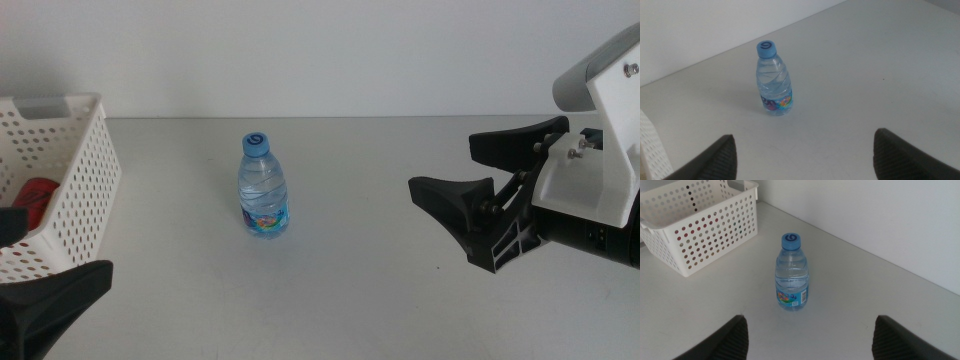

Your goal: Use arms to grab the bottles and put them into the dustbin to the left of the table.

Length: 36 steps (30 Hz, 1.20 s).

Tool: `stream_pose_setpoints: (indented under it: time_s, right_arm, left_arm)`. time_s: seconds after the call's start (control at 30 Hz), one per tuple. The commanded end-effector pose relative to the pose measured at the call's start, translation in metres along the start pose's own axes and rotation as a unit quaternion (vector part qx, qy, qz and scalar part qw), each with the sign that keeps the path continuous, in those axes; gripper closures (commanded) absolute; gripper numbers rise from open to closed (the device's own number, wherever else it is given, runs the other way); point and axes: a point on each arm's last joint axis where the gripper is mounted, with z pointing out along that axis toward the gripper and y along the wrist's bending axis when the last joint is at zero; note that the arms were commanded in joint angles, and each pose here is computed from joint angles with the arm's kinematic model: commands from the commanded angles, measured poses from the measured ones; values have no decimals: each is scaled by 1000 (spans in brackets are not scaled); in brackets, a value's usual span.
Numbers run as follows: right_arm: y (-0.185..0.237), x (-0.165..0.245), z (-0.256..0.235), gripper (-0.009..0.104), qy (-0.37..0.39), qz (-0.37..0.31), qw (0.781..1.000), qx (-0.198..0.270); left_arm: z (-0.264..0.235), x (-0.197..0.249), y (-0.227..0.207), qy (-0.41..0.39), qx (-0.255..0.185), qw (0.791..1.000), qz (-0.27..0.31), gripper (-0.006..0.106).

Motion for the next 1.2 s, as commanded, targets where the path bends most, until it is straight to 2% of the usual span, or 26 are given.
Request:
stream_pose_setpoints:
  time_s: [0.0, 0.13, 0.3, 0.57, 0.73, 0.8, 0.87, 1.17]
  right_arm:
    - [-1, -22, -8, 32, -62, -10, 998, 8]
    - [-1, -22, -8, 32, -62, -10, 998, 8]
    - [-1, -22, -8, 32, -62, -10, 998, 8]
    - [-1, -22, -8, 32, -61, -10, 998, 8]
    - [-1, -22, -8, 32, -61, -10, 998, 8]
    - [-1, -22, -8, 32, -61, -10, 998, 8]
    - [-1, -22, -8, 32, -61, -10, 998, 8]
    - [-1, -22, -8, 32, -61, -10, 998, 8]
  left_arm:
    - [-3, -15, 0, -59, 2, 998, -5, 7]
    - [-5, -25, 3, -114, -14, 993, 6, 7]
    - [10, -15, 6, -162, -49, 983, 67, 7]
    - [47, 43, 0, -258, -26, 966, 6, 7]
    - [59, 74, 1, -237, -24, 970, -47, 7]
    - [65, 79, 1, -236, -29, 970, -43, 7]
    - [72, 77, 2, -235, -34, 971, -30, 7]
    - [137, 37, 10, -170, -46, 982, -63, 7]
